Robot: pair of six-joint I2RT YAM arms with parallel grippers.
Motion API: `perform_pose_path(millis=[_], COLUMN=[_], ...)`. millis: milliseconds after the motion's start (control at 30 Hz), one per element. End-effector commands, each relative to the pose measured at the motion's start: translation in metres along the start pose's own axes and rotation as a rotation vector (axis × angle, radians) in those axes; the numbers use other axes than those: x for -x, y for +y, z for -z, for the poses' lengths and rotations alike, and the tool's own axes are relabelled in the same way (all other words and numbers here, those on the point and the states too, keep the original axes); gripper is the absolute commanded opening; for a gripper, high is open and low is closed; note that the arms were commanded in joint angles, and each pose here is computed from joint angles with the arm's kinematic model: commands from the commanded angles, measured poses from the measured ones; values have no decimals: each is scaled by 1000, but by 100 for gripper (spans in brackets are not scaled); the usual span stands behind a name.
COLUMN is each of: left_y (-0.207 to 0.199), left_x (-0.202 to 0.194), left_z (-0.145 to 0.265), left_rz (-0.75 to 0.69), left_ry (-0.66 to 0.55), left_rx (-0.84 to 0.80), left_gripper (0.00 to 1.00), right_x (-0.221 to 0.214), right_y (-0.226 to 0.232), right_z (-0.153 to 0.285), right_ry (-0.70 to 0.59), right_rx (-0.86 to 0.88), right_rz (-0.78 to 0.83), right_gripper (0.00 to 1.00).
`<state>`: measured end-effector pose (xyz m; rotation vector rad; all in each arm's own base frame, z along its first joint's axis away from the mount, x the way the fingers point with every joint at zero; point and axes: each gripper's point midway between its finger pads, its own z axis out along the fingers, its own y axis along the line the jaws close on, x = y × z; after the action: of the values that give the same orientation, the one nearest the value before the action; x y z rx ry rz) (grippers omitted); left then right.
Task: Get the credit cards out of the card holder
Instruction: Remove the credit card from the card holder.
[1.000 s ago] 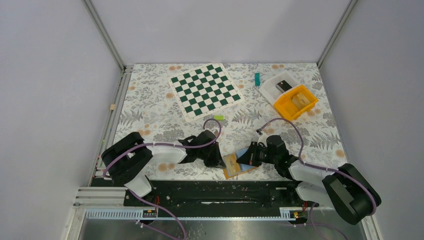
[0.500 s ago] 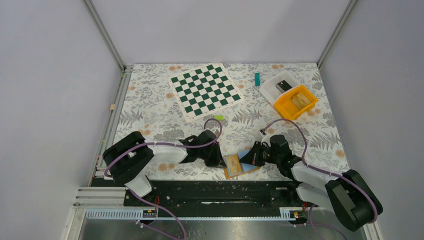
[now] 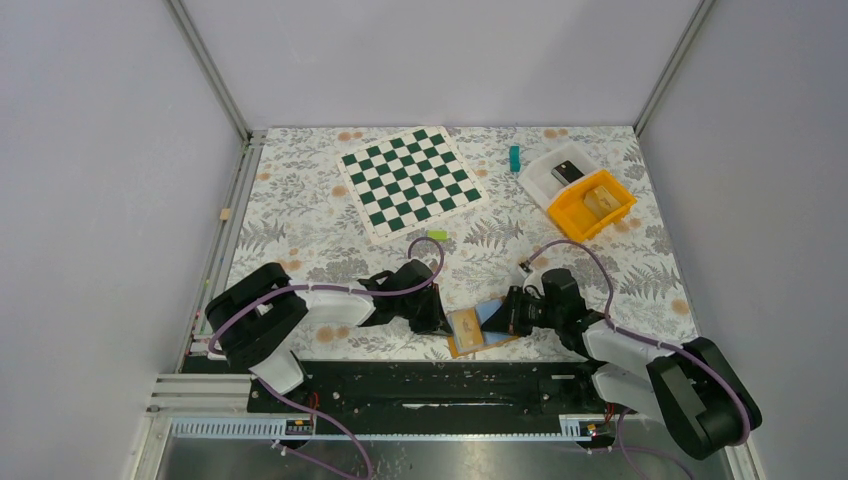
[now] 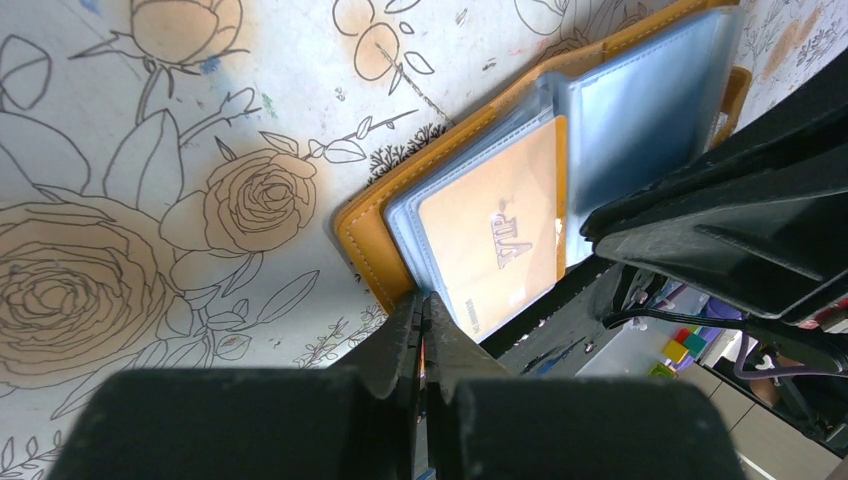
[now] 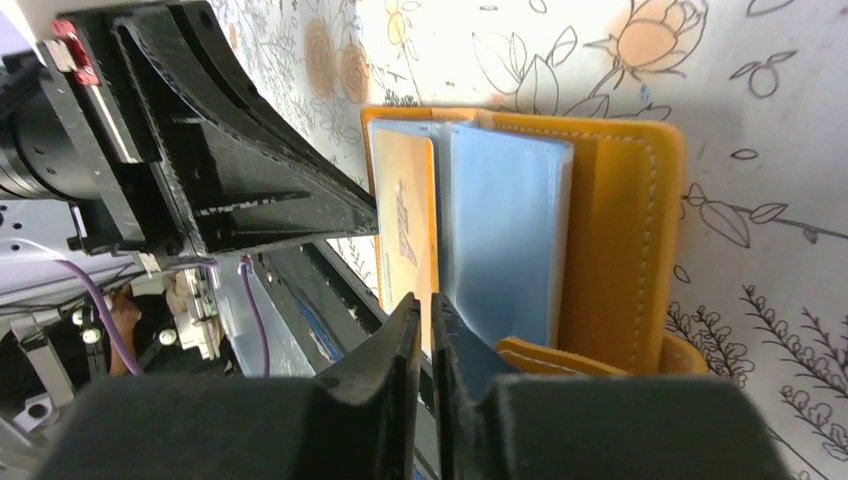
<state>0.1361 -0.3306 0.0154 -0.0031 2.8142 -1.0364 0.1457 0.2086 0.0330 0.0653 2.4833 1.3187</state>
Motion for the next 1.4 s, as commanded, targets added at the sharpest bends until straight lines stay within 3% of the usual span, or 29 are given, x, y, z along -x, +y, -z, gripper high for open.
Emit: perform_pose_path(millis=[0,300,467,900,1367], left_y=[82,79,79,78,78], left_x=[-21,-21,-21,-22,-23], left_z=[-5,-6,-6,-10,-10], left_rz=[-2,-3,-2,6,3], left_ry=[42,44,45,50,51], left_rx=[297,288,288,276,272], left_gripper=[0,0,0,0,0], right_x=[8,10,12,10,2], right_y=[16,11,6,-5,-3], right_z=[-2,-8,-9,-11,-22], right_ry=[10,18,2,20,51], right_rx=[61,58,36,-49,30], right_rz=[18,34,55,66,9], right_gripper=[19,33,36,35,29])
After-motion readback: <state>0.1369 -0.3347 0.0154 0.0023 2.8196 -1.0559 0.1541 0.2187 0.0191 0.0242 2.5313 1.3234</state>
